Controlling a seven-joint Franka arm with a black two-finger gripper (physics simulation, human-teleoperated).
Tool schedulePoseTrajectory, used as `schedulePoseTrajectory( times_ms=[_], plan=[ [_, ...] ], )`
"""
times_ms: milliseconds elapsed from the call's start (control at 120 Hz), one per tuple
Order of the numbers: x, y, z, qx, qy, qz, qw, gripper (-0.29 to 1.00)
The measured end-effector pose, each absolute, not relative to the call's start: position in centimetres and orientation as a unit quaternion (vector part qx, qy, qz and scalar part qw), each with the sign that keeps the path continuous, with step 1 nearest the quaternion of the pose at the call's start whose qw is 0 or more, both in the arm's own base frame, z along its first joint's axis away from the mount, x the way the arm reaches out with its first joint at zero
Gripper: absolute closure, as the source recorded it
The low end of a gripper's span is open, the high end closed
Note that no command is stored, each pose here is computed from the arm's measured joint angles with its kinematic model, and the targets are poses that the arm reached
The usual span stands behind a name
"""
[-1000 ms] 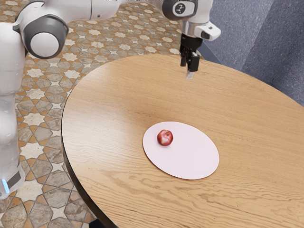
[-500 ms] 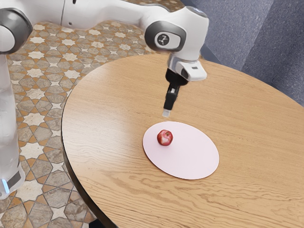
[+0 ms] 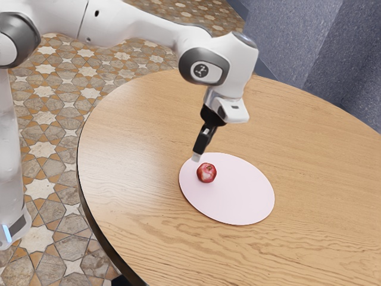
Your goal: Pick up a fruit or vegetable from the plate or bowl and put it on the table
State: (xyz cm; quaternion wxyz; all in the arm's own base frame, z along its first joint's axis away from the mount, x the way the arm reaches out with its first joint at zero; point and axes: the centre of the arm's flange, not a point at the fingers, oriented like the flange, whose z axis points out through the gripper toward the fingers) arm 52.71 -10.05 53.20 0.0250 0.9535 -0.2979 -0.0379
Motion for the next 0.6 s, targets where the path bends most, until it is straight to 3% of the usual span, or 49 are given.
schedulePoseTrajectory(
  times_ms=[600],
  plan=[
    [53.4, -6.5, 51.3, 0.957, -0.288, -0.031, 0.026, 0.00]
  ],
)
